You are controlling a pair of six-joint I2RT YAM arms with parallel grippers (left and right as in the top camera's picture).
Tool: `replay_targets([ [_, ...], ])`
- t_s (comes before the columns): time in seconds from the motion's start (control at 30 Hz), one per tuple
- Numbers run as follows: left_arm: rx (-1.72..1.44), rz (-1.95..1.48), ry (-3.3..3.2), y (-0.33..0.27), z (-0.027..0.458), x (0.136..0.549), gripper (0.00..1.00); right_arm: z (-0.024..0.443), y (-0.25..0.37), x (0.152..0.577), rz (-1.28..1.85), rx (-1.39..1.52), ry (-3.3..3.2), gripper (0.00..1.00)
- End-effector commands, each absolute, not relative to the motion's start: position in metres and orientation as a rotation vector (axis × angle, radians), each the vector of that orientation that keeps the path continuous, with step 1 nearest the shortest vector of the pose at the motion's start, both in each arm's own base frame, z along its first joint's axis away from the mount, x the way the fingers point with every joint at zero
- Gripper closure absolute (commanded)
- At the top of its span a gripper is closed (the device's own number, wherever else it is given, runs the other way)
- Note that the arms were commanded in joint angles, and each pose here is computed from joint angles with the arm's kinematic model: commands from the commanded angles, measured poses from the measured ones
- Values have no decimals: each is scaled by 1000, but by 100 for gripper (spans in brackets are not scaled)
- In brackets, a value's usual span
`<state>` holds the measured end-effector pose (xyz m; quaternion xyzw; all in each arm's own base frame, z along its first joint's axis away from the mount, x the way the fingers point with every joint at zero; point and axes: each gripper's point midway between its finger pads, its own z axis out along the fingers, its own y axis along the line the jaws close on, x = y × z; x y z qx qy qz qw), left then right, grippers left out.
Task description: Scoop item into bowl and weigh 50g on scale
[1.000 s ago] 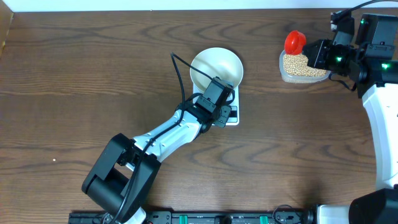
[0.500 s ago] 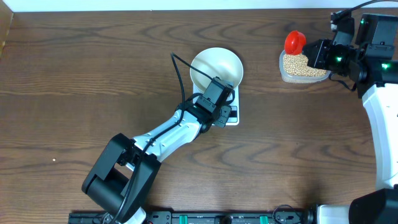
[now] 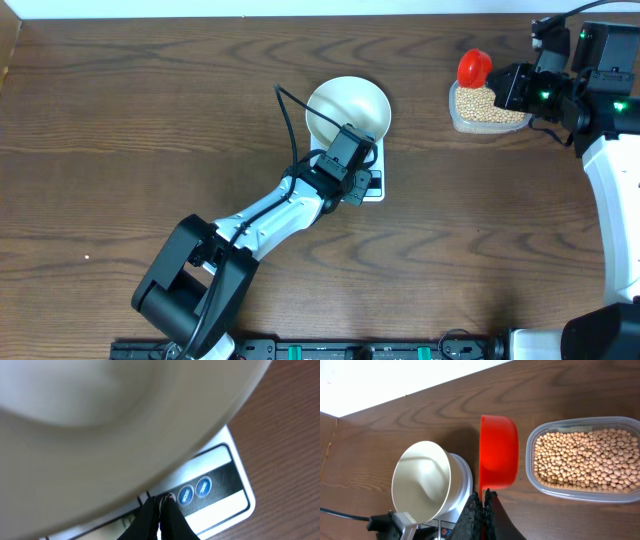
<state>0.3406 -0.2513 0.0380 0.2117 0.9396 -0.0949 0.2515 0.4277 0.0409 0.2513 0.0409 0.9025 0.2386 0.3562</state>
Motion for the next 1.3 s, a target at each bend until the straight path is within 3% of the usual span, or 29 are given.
replay_targets([
  [0.0, 588, -232, 2579, -244, 38, 335, 93, 263, 38, 433, 597, 82, 2292, 99],
  [0.43, 537, -297, 2413, -230, 139, 321, 93, 266, 12, 448, 414, 145, 2249, 99],
  [1.0, 505, -254, 2466, -208, 136, 318, 93, 276, 5, 457, 381, 178, 2192, 99],
  [1.27, 582, -440, 2465, -201, 161, 295, 93, 276, 5, 457, 383, 178, 2194, 99],
])
